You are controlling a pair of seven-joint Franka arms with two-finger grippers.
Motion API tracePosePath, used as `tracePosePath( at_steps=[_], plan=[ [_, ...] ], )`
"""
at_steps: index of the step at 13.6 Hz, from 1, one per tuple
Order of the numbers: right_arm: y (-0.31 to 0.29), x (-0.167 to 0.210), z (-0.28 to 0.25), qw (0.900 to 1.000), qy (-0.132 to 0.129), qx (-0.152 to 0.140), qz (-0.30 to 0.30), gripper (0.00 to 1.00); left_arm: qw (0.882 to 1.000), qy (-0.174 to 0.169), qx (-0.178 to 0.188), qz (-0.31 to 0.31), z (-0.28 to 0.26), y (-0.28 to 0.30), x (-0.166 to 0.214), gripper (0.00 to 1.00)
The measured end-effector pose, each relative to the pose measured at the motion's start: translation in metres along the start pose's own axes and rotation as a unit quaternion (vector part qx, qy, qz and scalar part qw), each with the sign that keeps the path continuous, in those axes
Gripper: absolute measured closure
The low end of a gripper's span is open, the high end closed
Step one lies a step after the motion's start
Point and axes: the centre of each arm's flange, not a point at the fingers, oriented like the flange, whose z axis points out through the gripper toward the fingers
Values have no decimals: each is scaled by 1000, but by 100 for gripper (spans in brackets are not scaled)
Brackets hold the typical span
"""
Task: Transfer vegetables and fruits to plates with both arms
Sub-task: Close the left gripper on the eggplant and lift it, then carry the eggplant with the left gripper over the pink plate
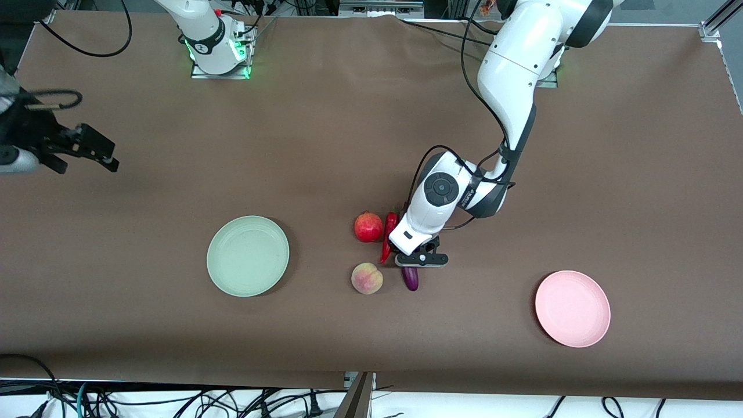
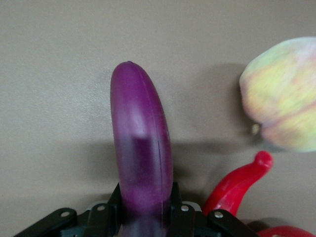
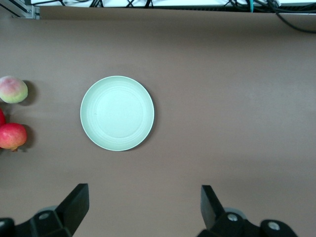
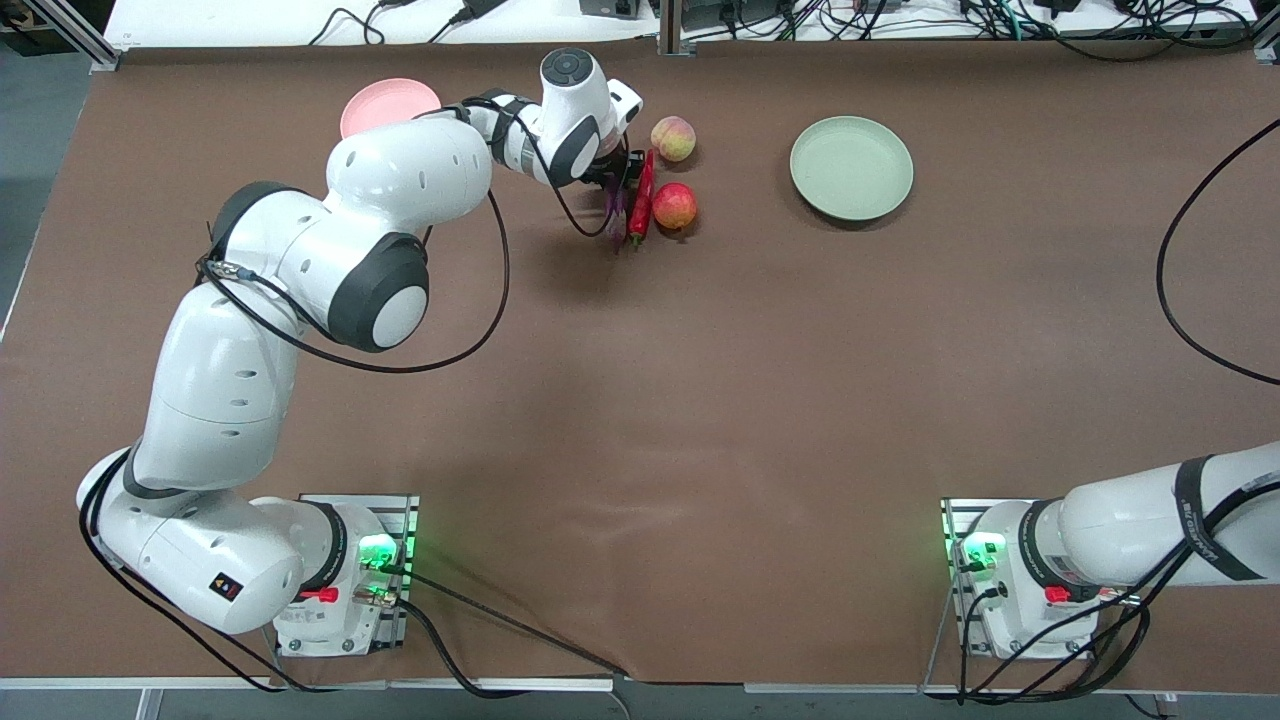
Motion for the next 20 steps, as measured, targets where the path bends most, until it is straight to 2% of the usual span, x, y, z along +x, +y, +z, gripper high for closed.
tracePosePath(
  at_steps=[3, 5, 6, 8, 11, 16, 19, 20],
  plan=[
    [0, 6, 12, 1000, -5, 0, -1, 0, 1000, 7, 4, -4, -3, -6, 7, 64],
    [0, 6, 14, 1000, -7, 0, -1, 0, 999, 26, 22, -1, -16, -37, 35, 64],
    [-1, 7, 18, 1000, -12, 0, -2, 0, 999, 27, 39, 12, -28, -66, 55, 64],
    [-4, 11, 34, 1000, -25, 1, -5, 0, 997, 9, 68, 19, -58, -148, 96, 64],
    [-19, 17, 64, 999, -48, 1, -16, 0, 997, -6, 80, 6, -100, -259, 132, 64],
    [-51, 16, 79, 997, -61, 1, -42, 0, 996, -19, 89, -17, -102, -354, 141, 64],
    [-59, 15, 84, 996, -65, -10, -53, 0, 995, -31, 93, -21, -89, -380, 137, 64],
    [-57, 14, 92, 995, -79, -13, -52, 0, 995, -36, 93, -22, -83, -384, 136, 64]
  ],
)
